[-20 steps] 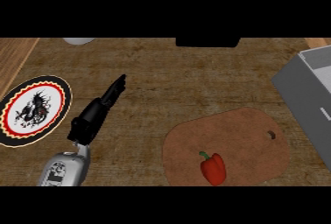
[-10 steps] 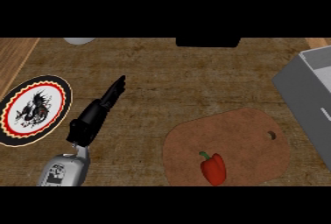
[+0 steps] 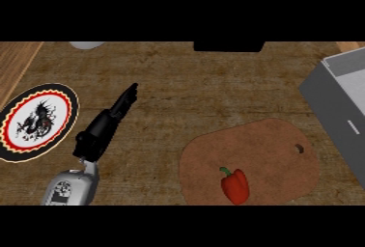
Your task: Pick the pear from the cutting board and place it in the cardboard box
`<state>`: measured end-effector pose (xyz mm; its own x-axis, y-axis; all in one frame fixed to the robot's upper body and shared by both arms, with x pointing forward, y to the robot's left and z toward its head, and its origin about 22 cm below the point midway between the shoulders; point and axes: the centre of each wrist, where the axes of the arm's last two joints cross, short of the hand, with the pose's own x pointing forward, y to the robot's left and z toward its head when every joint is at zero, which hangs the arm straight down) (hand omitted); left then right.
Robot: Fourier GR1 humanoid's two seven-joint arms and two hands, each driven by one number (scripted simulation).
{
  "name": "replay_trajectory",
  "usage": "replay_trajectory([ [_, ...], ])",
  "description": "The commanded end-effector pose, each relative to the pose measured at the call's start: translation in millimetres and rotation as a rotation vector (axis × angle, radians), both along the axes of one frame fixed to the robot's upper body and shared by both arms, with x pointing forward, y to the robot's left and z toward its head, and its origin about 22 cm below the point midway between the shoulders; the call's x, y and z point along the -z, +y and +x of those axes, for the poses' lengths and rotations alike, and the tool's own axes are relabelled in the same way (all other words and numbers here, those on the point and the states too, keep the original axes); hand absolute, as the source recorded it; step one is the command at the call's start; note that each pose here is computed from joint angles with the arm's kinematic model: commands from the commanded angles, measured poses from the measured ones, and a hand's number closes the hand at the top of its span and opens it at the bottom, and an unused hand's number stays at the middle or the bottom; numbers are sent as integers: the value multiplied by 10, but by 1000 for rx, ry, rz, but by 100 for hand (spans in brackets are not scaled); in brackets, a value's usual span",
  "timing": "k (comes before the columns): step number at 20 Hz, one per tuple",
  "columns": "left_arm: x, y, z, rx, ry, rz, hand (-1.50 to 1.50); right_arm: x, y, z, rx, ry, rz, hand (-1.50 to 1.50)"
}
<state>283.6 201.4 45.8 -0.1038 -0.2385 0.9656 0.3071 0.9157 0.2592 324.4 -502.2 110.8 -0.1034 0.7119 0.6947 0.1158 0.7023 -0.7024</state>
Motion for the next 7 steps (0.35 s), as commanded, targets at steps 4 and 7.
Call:
replay_trajectory([
  [4, 25, 22, -23, 2, 9, 7, 0, -81, -315, -134, 35, -186, 409, -150],
  [7, -10, 5, -53, 5, -6, -4, 0, -324, -568, -281, 76, -207, 497, -150],
])
